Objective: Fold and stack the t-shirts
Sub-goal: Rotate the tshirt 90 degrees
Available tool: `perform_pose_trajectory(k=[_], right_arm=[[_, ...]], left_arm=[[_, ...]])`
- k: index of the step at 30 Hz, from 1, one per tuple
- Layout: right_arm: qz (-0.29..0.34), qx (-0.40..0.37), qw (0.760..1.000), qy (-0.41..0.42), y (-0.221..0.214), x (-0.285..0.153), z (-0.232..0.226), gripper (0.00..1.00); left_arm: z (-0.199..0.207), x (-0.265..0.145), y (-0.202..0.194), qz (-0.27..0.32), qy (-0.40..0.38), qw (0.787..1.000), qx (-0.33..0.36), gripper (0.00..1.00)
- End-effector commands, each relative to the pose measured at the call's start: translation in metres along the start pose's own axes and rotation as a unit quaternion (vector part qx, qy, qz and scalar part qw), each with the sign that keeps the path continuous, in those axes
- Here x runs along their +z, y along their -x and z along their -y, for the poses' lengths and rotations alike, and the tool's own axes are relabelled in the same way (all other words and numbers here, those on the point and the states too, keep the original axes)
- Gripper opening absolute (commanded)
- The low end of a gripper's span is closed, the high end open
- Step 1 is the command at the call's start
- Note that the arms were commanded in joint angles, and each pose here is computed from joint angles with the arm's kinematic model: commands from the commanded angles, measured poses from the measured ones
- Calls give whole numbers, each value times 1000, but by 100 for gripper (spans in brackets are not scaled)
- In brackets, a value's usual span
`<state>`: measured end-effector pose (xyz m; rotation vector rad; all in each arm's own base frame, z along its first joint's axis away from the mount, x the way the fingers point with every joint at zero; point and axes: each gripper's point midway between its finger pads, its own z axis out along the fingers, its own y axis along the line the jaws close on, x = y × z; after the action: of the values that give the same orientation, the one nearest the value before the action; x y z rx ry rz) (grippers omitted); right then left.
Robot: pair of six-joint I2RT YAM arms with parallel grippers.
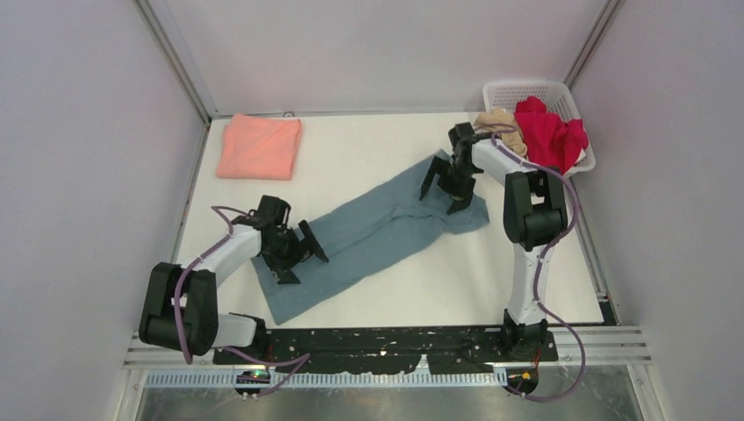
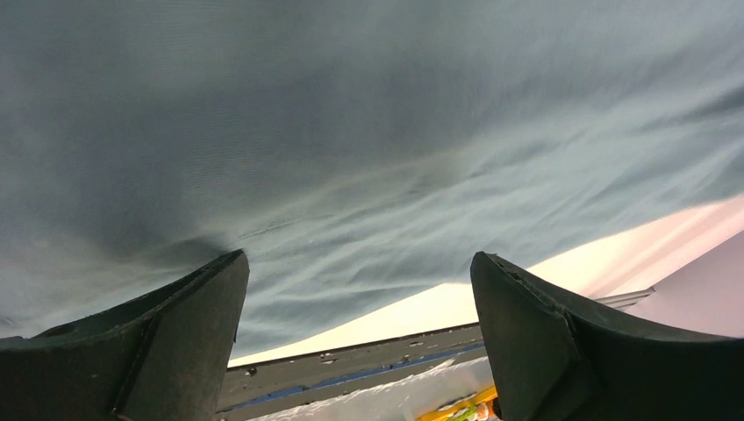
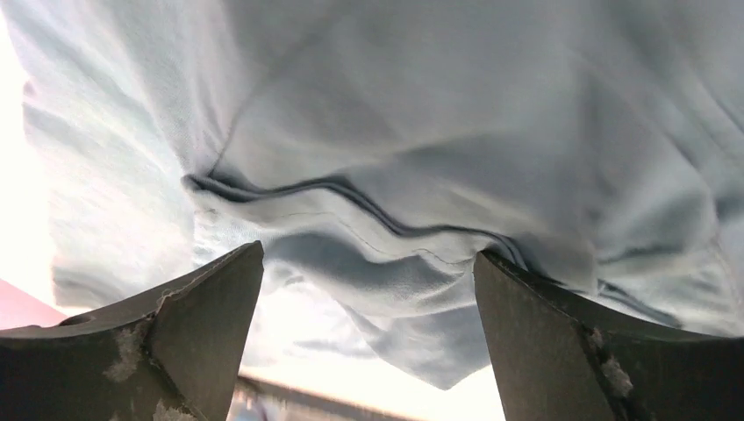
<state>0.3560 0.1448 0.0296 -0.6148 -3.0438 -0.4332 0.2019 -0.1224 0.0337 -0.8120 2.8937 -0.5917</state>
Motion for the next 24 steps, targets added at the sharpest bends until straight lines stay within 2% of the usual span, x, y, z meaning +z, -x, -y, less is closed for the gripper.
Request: perform_pose_trajectory(k=[1, 3, 6, 7, 8, 9, 10, 11, 12, 13, 16, 17, 21, 24], right_arm=[[156, -102, 980, 76, 105, 8, -57, 95], [151, -107, 978, 96, 117, 17, -72, 95], [193, -130, 962, 143, 145, 4, -114, 95], [186, -133, 963, 142, 146, 18, -118, 95], [204, -142, 956, 158, 157, 6, -136, 95], [190, -143, 958, 160, 155, 23, -141, 95], [203, -147, 952, 174, 163, 11, -157, 95], [185, -148, 956, 172, 159, 32, -160, 95], [198, -152, 949, 190, 165, 21, -177, 95], [189, -154, 950, 196, 161, 35, -184, 95], [205, -143, 937, 245, 164, 25, -219, 95], [222, -147, 926, 268, 167, 18, -233, 95], [267, -136, 904, 306, 173, 5, -266, 95], [269, -123, 897, 329, 173, 16, -282, 95]], left_arm=[[15, 4, -4, 21, -20, 999, -17, 100], [20, 8, -13, 13, -21, 1000, -15, 100], [29, 17, -28, 10, -15, 1000, -10, 100], [33, 20, -33, 9, -20, 1000, -11, 100], [40, 22, -38, 8, -29, 1000, -9, 100], [47, 24, -42, 8, -39, 999, -11, 100], [55, 27, -47, 9, -50, 999, -10, 100], [65, 29, -53, 9, -65, 998, -12, 100], [74, 31, -58, 9, -80, 997, -13, 100], [82, 33, -65, 8, -91, 996, -10, 100], [107, 42, -81, 12, -112, 994, -1, 100], [120, 47, -87, 14, -121, 993, 6, 100], [168, 60, -107, 6, -148, 989, 26, 100], [198, 71, -126, -10, -166, 985, 45, 100]])
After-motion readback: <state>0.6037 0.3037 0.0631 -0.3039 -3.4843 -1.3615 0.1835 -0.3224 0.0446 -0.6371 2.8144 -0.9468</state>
